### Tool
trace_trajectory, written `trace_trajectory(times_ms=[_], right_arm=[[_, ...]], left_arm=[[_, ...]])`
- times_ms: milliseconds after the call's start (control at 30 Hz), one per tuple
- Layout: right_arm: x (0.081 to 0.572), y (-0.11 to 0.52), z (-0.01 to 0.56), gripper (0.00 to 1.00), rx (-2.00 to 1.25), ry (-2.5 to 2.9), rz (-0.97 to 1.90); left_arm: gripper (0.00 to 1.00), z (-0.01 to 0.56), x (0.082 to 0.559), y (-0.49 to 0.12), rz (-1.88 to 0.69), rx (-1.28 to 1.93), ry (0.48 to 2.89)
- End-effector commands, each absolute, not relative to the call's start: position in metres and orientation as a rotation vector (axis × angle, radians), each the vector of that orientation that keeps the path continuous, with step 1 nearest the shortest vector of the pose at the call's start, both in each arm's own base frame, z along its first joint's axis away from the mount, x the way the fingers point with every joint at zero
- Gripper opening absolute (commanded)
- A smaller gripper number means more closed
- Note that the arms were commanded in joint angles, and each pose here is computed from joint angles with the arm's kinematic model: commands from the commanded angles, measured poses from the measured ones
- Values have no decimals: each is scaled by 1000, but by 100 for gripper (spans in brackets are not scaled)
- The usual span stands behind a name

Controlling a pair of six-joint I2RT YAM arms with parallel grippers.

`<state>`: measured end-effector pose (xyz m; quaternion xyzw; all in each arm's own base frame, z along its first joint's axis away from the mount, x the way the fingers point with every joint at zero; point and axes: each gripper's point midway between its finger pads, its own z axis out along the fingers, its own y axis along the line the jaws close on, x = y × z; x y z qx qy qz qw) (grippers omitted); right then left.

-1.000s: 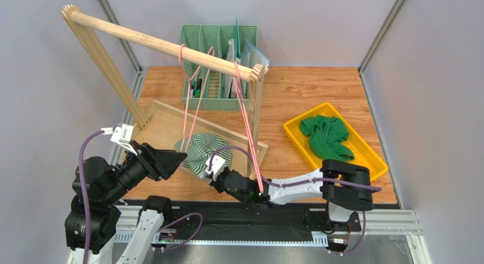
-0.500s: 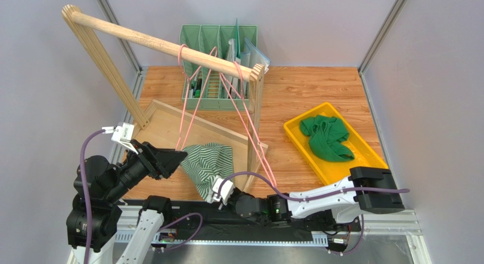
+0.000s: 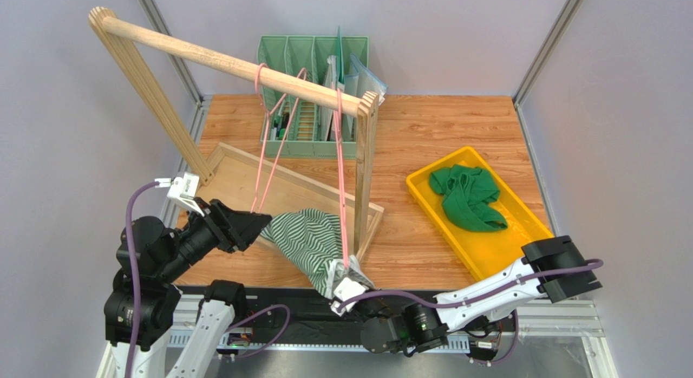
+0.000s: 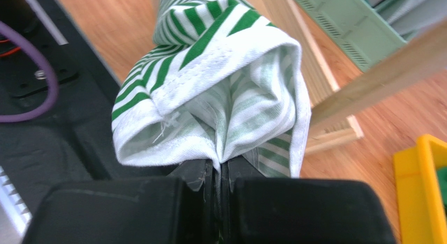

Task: Remove the tank top from the hanger

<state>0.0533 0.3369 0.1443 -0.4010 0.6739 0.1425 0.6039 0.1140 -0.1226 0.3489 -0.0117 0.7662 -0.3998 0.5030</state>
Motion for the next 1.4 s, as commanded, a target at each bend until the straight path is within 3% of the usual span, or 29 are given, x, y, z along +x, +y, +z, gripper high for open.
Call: trace_trajectory(times_ms=[0, 333, 733, 1367], right_arm=[[76, 300, 169, 0, -644, 1554, 251], [120, 231, 189, 0, -358, 1603, 231], [209, 167, 225, 0, -80, 1737, 188], [307, 96, 376, 0, 240, 1610, 203]], left_arm=[[66, 360, 113, -124, -969, 3, 1800], [66, 360, 113, -123, -964, 1, 1798], [66, 379, 94, -111, -909, -17, 1739], [66, 390, 77, -86, -762, -62, 1678]])
